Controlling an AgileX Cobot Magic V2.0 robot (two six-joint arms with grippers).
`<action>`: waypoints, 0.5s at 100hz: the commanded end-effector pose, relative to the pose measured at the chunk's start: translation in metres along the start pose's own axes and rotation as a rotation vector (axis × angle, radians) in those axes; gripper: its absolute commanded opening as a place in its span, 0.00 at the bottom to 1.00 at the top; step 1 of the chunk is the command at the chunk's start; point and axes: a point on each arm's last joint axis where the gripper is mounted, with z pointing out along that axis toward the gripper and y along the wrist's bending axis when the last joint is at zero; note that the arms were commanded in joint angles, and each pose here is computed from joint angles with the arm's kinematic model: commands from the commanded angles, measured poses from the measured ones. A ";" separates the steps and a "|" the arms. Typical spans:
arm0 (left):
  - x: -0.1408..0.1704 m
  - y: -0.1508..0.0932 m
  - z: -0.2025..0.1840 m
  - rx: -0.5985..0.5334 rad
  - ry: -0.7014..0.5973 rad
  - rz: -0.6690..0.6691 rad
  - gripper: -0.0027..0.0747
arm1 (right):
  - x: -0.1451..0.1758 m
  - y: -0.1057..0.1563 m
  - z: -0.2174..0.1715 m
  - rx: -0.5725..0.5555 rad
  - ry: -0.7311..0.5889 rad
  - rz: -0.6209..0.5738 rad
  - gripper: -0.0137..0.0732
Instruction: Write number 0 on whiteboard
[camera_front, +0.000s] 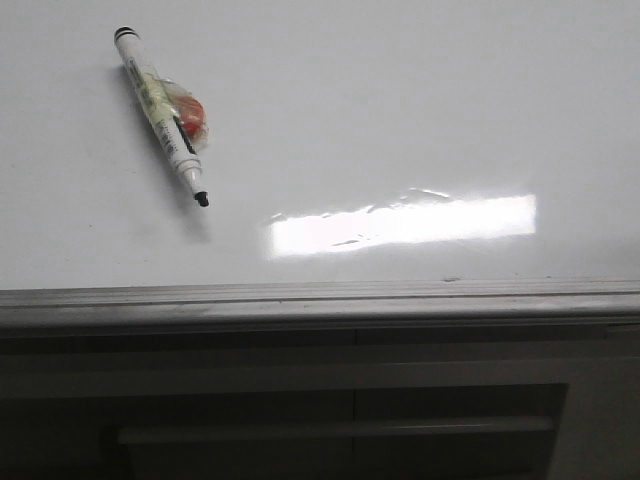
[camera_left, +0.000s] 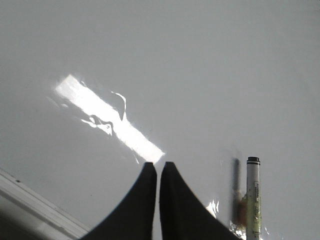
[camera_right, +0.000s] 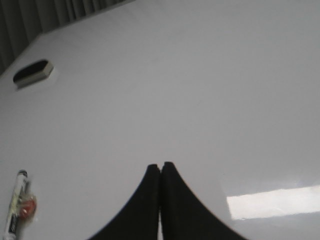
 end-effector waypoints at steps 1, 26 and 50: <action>-0.003 0.000 -0.002 0.025 -0.050 0.029 0.01 | -0.016 0.001 0.000 0.011 -0.073 0.105 0.08; -0.024 -0.049 0.003 0.062 0.103 0.452 0.06 | -0.044 0.011 0.008 0.019 0.152 0.075 0.08; -0.041 -0.089 0.045 0.009 0.503 0.686 0.46 | -0.060 0.015 0.028 0.041 0.293 0.051 0.46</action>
